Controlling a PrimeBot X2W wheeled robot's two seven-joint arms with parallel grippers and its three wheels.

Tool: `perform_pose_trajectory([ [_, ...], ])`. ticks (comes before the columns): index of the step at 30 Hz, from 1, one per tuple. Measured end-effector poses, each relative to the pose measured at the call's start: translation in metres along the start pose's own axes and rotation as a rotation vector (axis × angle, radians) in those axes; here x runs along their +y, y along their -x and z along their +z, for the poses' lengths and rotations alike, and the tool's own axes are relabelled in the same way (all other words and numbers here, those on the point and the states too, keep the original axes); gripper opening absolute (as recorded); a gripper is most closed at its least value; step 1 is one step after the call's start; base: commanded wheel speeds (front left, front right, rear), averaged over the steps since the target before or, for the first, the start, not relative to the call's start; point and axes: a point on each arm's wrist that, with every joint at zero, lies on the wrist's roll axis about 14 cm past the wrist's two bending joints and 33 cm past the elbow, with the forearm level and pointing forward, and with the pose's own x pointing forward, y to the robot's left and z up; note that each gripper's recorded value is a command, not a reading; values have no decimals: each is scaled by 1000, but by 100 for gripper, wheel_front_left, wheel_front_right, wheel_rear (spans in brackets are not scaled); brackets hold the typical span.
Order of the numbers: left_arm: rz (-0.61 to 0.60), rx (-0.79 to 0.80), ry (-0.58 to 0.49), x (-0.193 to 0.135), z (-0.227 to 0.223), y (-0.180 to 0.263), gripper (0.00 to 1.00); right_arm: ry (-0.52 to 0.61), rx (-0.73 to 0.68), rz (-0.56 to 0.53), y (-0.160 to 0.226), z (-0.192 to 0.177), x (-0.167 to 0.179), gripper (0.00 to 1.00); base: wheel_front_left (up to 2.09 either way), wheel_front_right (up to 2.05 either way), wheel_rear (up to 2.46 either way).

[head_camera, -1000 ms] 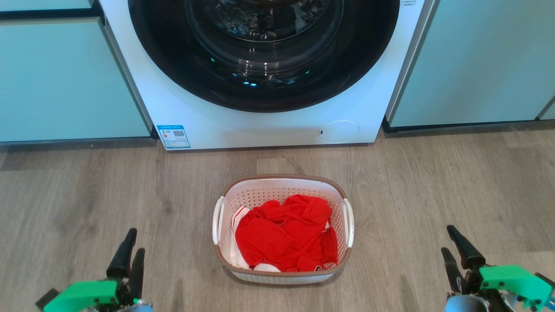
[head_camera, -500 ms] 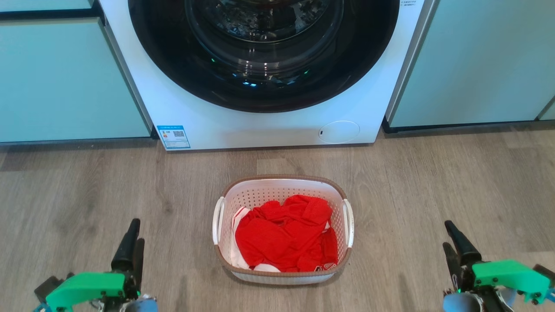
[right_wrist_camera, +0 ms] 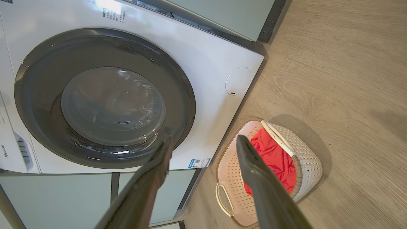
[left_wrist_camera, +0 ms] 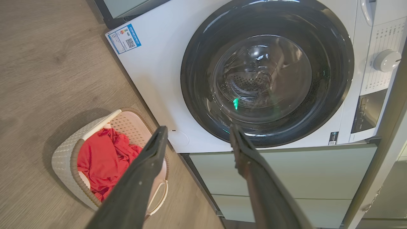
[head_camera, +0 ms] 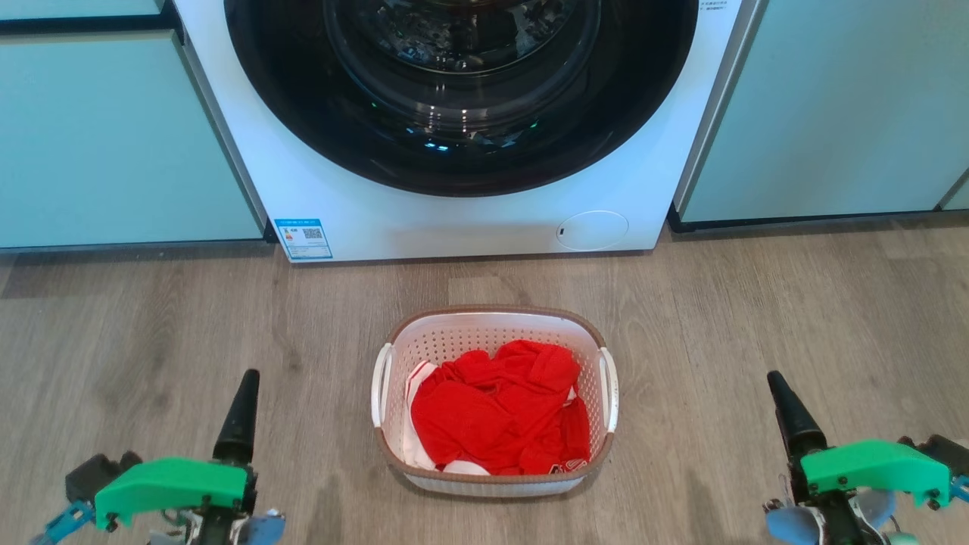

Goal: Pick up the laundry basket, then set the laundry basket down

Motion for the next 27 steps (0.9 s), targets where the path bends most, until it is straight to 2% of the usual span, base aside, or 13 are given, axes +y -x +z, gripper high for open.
perform_pose_trajectory([
  [12, -29, -2, -252, -14, -6, -1, 100, 194, 12, 46, -1, -9, 14, 100, 0, 0, 0],
  [27, -68, -22, -483, -29, -10, -1, 100, 382, 23, 90, -1, -18, 25, 100, 0, 0, 0],
])
